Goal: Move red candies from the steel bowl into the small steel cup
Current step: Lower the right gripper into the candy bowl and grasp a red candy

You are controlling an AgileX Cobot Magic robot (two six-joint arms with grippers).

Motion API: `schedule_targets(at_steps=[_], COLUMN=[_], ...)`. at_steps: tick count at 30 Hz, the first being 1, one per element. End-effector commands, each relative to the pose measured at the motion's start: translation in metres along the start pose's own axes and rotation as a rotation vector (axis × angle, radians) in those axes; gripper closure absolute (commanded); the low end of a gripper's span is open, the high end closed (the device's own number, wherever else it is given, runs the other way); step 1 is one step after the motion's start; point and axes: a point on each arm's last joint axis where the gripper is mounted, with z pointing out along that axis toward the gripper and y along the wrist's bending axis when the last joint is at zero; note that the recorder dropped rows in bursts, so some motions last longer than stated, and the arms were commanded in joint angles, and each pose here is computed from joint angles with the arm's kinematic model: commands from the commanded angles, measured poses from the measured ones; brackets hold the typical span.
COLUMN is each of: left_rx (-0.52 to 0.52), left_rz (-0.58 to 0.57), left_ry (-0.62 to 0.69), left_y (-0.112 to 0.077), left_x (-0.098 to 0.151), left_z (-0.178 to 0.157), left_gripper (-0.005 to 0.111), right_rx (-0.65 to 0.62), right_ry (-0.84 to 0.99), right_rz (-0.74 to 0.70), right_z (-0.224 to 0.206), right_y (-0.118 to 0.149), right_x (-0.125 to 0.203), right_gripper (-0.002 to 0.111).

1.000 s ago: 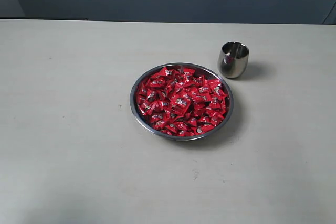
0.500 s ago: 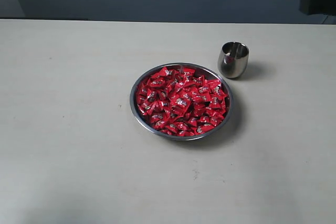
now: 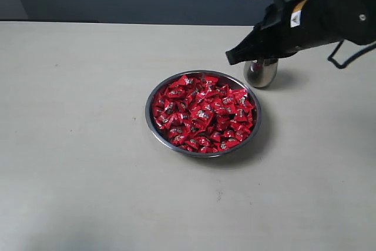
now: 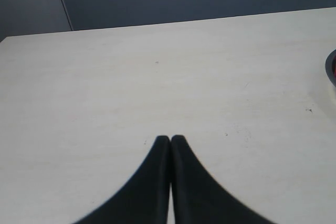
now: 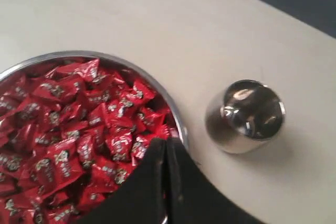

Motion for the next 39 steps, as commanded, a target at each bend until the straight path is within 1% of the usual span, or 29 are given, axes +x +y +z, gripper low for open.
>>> schedule_targets(at_steps=[1, 2, 3, 5, 7, 8, 12, 17, 23, 34, 39], left_rx=[-0.001, -0.001, -0.001, -0.001, -0.001, -0.001, -0.001, -0.001, -0.001, -0.001, -0.001], left_rz=[-0.001, -0.001, -0.001, -0.001, -0.001, -0.001, -0.001, -0.001, -0.001, -0.001, -0.001], left_ry=[-0.021, -0.021, -0.021, -0.021, -0.021, -0.021, -0.021, -0.021, -0.021, -0.021, -0.021], left_y=[0.000, 0.000, 0.000, 0.000, 0.000, 0.000, 0.000, 0.000, 0.000, 0.000, 0.000], left_x=[-0.004, -0.004, -0.004, -0.004, -0.004, -0.004, -0.004, -0.004, -0.004, -0.004, -0.004], left_z=[-0.001, -0.001, -0.001, -0.001, -0.001, -0.001, -0.001, -0.001, -0.001, -0.001, -0.001], left_gripper=[0.106, 0.106, 0.106, 0.106, 0.106, 0.106, 0.106, 0.106, 0.106, 0.106, 0.106], right_rx=[-0.047, -0.058, -0.069, -0.085, -0.117, -0.141, -0.212, -0.234, -0.213, -0.213, -0.211], right_ry=[0.133, 0.202, 0.250, 0.287, 0.323, 0.339, 0.324, 0.347, 0.414, 0.502, 0.483], right_rz=[-0.052, -0.042, -0.030, -0.001, 0.054, 0.084, 0.048, 0.018, -0.046, -0.056, -0.056], right_z=[0.029, 0.040, 0.049, 0.056, 0.063, 0.065, 0.068, 0.078, 0.102, 0.132, 0.135], right_y=[0.016, 0.018, 0.020, 0.022, 0.026, 0.031, 0.056, 0.070, 0.071, 0.076, 0.077], right_x=[-0.003, 0.000, 0.002, 0.002, 0.003, 0.003, -0.006, -0.012, -0.011, 0.012, 0.012], right_gripper=[0.109, 0.104, 0.097, 0.084, 0.065, 0.061, 0.067, 0.067, 0.067, 0.067, 0.067])
